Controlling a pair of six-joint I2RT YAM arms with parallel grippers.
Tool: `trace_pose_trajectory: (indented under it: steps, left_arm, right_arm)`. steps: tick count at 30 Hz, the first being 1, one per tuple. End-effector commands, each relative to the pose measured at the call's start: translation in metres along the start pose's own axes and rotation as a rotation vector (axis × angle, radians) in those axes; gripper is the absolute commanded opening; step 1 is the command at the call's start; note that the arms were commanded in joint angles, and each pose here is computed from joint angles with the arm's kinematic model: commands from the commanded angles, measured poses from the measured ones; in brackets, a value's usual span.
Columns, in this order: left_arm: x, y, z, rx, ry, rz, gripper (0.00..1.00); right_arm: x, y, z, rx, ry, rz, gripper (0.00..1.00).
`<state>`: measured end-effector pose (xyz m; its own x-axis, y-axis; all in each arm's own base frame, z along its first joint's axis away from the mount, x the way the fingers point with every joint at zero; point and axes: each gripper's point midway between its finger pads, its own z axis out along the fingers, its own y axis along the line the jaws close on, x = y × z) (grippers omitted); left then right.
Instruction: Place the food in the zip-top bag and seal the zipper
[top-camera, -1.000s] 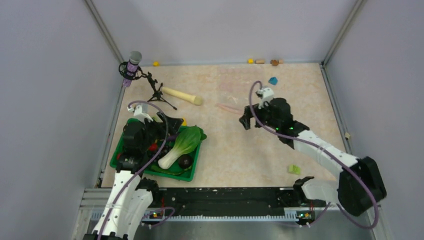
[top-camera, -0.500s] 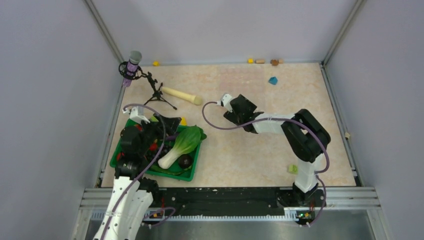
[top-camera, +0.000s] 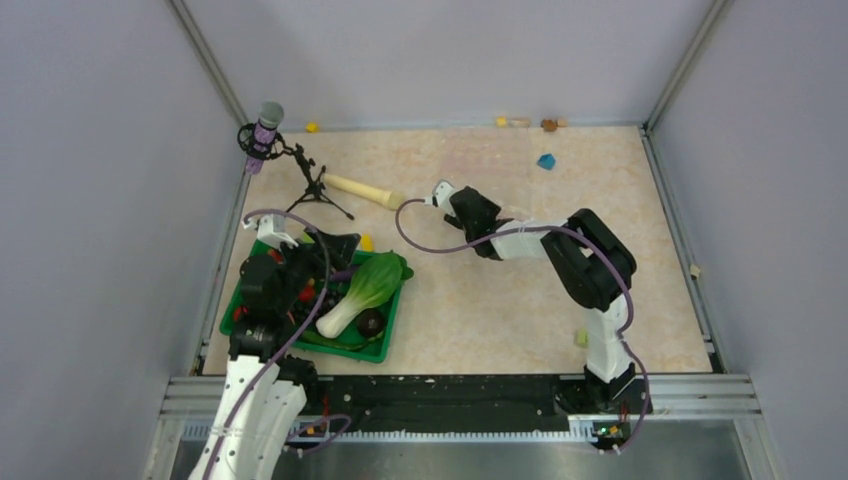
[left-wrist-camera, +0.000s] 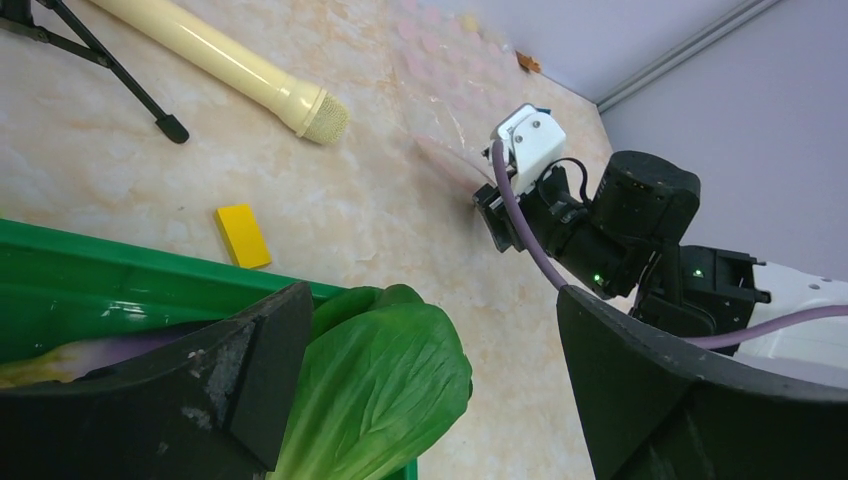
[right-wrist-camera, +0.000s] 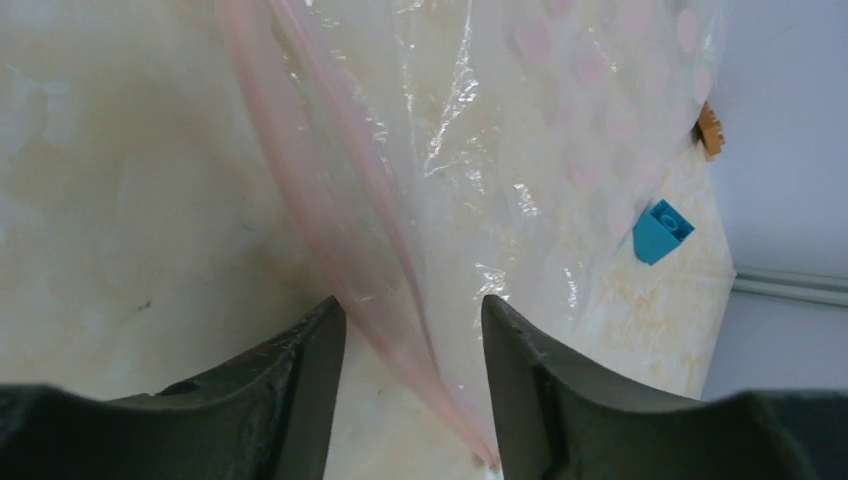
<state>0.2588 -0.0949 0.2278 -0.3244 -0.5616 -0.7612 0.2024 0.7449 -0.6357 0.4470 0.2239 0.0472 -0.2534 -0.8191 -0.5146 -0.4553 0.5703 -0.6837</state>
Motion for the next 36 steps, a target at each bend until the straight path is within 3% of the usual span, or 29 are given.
trace_pose_trajectory:
  steps: [1, 8, 16, 22, 26, 30, 32, 36]
  left_arm:
    - [0.000, 0.000, 0.001, -0.001, -0.003, -0.002, 0.97]
    - [-0.002, 0.003, -0.001, -0.016, -0.018, -0.002, 0.97]
    - [0.000, 0.002, -0.002, -0.021, -0.002, -0.008, 0.97]
    - [0.006, -0.003, -0.002, 0.010, 0.035, -0.011, 0.97]
    - [0.012, -0.016, -0.001, 0.073, 0.074, -0.014, 0.97]
    - [0.023, -0.033, 0.003, 0.144, 0.106, -0.033, 0.97]
    - [0.033, -0.047, 0.006, 0.172, 0.137, -0.021, 0.97]
    - [0.060, -0.091, 0.012, 0.231, 0.210, 0.058, 0.97]
  right_arm:
    - [-0.004, 0.014, 0.011, -0.052, 0.017, -0.030, 0.46]
    - [0.002, 0.021, 0.020, -0.099, 0.055, -0.049, 0.20]
    - [-0.007, 0.008, 0.011, -0.075, 0.027, 0.047, 0.00]
    - [-0.019, -0.010, -0.034, -0.078, 0.040, 0.325, 0.00]
    - [-0.005, 0.011, -0.091, -0.157, 0.088, 0.629, 0.00]
    - [-0.004, 0.037, -0.149, -0.331, -0.012, 0.965, 0.00]
    - [-0.018, 0.053, -0.178, -0.512, -0.157, 1.093, 0.00]
    - [-0.042, 0.039, -0.231, -0.673, -0.429, 1.218, 0.00]
